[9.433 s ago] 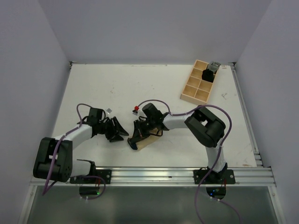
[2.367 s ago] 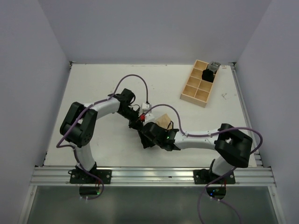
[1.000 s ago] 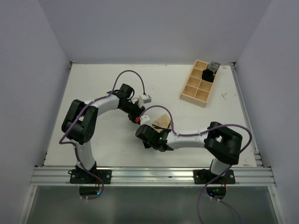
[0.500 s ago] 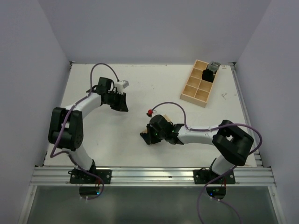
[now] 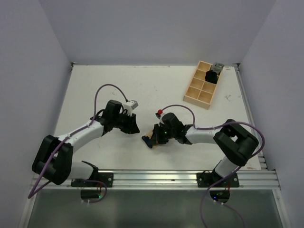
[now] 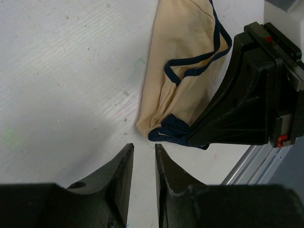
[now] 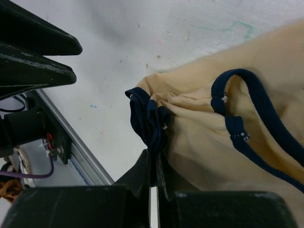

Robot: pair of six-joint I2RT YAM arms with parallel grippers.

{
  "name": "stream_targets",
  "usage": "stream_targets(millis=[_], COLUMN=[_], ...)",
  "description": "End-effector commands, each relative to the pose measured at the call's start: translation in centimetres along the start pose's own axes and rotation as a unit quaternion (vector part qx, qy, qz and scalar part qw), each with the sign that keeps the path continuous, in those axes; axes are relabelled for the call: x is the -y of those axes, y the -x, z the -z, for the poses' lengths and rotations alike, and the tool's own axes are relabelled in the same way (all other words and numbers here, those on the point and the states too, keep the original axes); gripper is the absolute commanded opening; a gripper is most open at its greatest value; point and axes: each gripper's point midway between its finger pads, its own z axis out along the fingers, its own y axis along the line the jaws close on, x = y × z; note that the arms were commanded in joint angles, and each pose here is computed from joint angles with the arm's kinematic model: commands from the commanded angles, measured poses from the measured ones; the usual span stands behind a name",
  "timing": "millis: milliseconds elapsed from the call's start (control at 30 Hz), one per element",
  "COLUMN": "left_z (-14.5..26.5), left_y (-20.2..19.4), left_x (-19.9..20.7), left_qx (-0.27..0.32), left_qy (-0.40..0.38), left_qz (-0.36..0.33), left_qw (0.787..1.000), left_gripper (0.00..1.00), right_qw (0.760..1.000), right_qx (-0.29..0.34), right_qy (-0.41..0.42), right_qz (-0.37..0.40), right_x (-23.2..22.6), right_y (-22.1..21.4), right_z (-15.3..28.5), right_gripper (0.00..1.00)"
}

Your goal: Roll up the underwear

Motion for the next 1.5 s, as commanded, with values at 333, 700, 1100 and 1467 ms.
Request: stream_targets(millis=[333,700,1100,1467], left_z=[-1.3,-2.3,-3.5,-5.0], left_y=[0.5,-2.5,-2.5,-3.0], left_x=[2.3,3.0,1.2,1.1], left_qx=[0.018,-0.014,0.012,-0.003], left_qy=[-0.039,-0.024,0.014,0.000], left_qz=[0.000,0.020,0.053,0.059], left_qw=[0.999,0.999,0.998,0.998], left_gripper=[0.31,0.37,0.43,0.42], right_qw=[0.997,0.996,0.996,0.996], right_qx=[-0.003,-0.010,-0.011,-0.018], right_qy=[0.048,0.040,0.040,0.045], right_qz=[-0.063,-0.080,-0.081,-0.081], right_x=[0.9,1.7,1.7,1.6], right_y=[0.0,-0.4,-0.4,-0.6], right_z=[-0.2,-0.3,-0.4,-0.4], right_gripper=[0.00,0.00,0.00,0.00])
